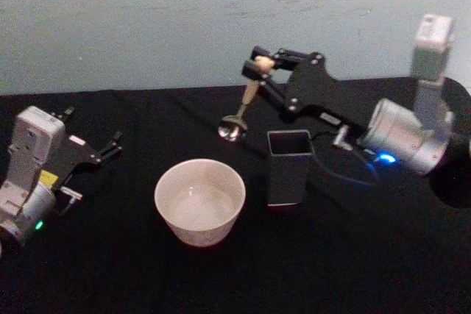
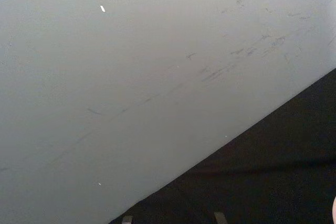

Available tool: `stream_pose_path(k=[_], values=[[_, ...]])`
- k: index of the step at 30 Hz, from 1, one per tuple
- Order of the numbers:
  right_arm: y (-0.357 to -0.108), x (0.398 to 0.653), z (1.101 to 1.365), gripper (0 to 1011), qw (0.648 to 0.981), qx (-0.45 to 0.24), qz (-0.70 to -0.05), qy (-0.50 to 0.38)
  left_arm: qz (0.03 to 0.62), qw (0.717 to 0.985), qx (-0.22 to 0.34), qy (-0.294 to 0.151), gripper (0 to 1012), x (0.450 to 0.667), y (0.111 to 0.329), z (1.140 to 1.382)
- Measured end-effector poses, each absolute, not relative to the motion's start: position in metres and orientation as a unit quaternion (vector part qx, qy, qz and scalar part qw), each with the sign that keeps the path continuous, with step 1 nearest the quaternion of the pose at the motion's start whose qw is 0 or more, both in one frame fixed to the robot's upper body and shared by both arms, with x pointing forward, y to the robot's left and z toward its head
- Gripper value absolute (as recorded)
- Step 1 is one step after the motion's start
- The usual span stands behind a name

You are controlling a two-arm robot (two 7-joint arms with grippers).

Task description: Pick up the stirring spoon with one hand, stir inside the cup, then place it back in its original position.

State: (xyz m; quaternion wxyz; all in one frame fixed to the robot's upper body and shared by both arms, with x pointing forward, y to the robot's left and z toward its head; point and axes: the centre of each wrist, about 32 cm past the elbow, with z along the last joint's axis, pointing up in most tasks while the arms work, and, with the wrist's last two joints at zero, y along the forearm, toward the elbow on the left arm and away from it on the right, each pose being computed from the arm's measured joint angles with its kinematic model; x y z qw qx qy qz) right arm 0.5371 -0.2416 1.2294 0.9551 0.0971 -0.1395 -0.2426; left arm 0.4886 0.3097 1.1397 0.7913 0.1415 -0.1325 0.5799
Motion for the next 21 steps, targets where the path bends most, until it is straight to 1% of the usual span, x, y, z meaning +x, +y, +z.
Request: stream_pose_path(k=[5,12,21], values=[[-0.261,0.530,1.235,215,0.952,0.093,-0.251,-0.149,0.580,0.791,0.141,-0.132,1002,0.489,0.310,1.140],[-0.282,0.523,1.236,215,0.947,0.083,-0.267,-0.159,0.580,0.791,0.141,-0.132,1001,0.489,0.310,1.140],[-0.300,0.515,1.236,215,0.943,0.070,-0.282,-0.161,0.580,0.791,0.141,-0.132,1001,0.489,0.310,1.140]])
